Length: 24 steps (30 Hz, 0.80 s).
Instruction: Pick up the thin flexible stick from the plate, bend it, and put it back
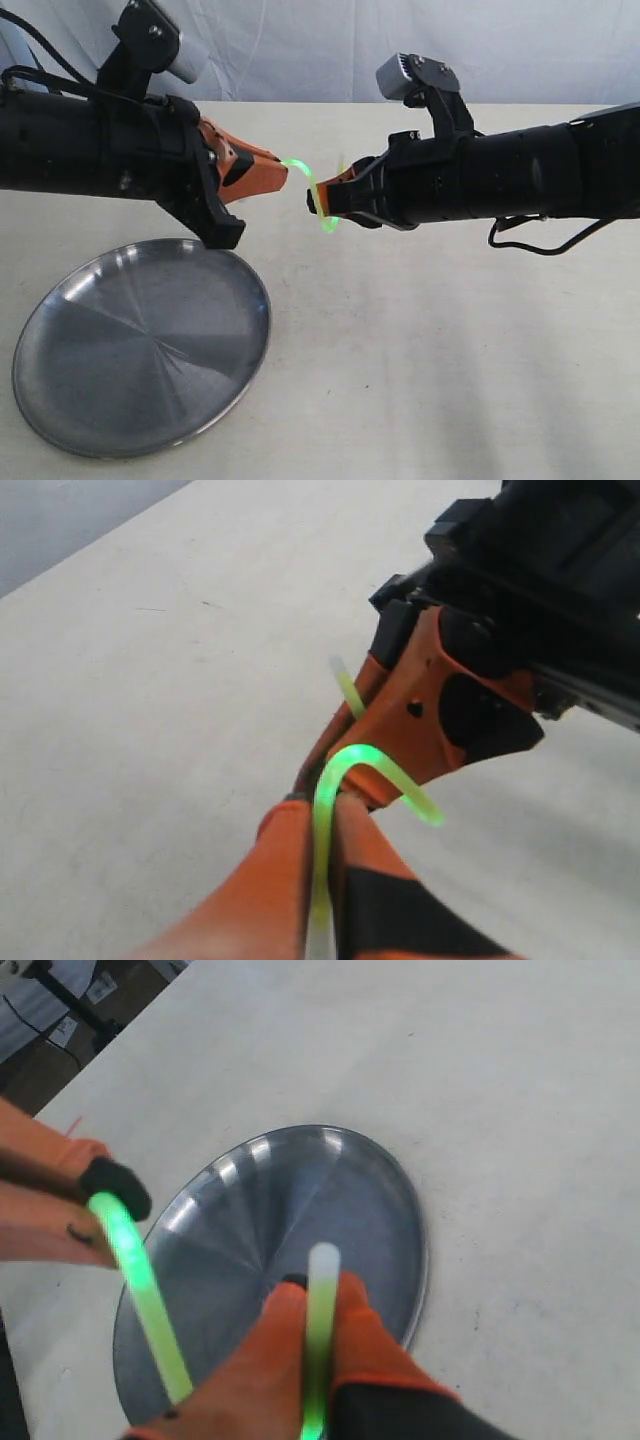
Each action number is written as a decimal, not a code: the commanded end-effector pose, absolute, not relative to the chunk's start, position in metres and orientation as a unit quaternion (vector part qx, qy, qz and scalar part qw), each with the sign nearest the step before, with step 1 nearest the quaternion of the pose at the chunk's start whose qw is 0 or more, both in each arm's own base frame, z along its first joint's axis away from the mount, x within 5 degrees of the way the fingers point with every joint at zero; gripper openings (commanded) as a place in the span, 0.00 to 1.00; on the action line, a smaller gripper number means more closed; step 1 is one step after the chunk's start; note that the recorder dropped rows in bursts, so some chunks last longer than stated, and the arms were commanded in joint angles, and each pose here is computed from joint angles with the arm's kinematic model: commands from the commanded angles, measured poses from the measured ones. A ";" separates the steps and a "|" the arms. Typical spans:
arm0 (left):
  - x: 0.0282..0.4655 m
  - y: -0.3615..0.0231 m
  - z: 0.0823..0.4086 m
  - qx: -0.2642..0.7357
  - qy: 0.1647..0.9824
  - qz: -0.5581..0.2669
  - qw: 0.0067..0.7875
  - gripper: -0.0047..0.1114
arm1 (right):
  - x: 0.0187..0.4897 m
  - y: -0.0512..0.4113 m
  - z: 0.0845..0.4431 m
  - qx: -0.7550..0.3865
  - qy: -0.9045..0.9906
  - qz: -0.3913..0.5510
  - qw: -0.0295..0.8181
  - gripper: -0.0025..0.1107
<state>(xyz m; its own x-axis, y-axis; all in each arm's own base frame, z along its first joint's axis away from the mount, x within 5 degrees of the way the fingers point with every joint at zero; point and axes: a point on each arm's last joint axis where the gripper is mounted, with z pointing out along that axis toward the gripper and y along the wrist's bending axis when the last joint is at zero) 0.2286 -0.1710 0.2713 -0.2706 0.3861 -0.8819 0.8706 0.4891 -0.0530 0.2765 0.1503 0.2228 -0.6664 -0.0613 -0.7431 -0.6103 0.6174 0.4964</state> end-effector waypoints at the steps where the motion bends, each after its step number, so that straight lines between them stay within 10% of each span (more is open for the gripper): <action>1: 0.231 -0.171 0.273 0.402 0.753 -0.282 0.438 0.04 | 0.265 0.160 0.230 -0.247 0.797 0.437 0.338 0.01; 24: 0.230 -0.170 0.270 0.381 0.773 -0.290 0.416 0.04 | 0.248 0.162 0.226 -0.441 0.726 0.404 0.341 0.01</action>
